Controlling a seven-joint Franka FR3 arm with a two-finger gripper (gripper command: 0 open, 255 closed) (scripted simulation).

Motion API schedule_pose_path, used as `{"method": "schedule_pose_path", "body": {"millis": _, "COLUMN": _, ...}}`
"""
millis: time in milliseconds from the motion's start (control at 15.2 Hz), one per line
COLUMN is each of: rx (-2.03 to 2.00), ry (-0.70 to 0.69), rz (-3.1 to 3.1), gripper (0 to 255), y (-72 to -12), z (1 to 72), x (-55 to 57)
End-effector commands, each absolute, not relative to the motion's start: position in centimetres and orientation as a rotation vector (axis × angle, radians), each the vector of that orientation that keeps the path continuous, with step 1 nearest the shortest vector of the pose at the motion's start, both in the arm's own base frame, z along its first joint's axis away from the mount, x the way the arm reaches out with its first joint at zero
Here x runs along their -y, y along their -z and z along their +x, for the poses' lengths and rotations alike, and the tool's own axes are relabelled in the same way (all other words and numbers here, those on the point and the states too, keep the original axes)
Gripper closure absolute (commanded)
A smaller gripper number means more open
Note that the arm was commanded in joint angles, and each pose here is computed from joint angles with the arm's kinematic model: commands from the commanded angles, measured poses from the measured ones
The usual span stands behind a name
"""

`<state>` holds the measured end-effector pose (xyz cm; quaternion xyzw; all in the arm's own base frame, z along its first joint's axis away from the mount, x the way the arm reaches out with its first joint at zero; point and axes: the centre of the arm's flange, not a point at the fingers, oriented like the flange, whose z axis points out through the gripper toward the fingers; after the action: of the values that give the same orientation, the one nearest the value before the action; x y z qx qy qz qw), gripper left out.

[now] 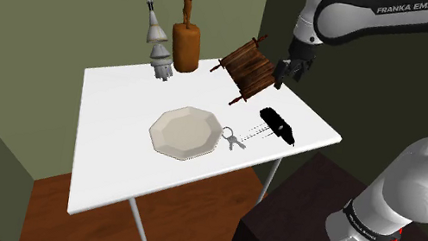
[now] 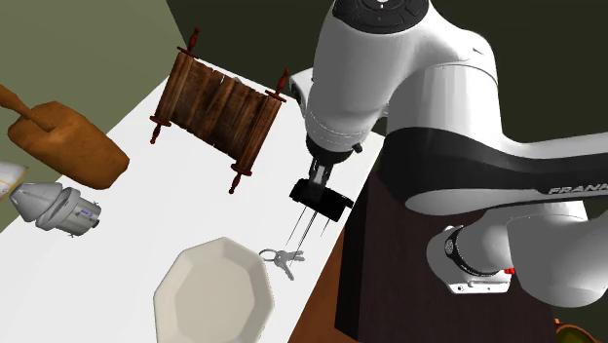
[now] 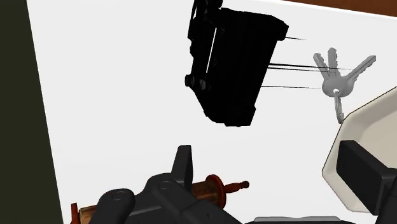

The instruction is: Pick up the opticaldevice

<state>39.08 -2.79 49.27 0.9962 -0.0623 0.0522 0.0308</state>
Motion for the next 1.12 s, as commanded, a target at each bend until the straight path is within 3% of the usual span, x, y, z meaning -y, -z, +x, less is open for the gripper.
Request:
{"method": "schedule_pose_path", "body": {"millis": 0, "rx": 0.198, "ry": -0.141, "rz": 3.06, "gripper": 0, "y": -47.0, "z": 40.4, "x": 3.1}}
{"method": "schedule_pose_path", "body": {"millis": 528, "rx": 0.223, "ry": -0.054, "rz": 3.018, "gripper": 0, "y": -37.1, "z": 44.7, "x": 4.4}}
{"method": "schedule_pose_path", "body": {"millis": 1056, "rx": 0.223, "ry": -0.053, "rz": 3.017, "gripper": 0, "y": -32.9, "z": 44.8, "x": 4.4}}
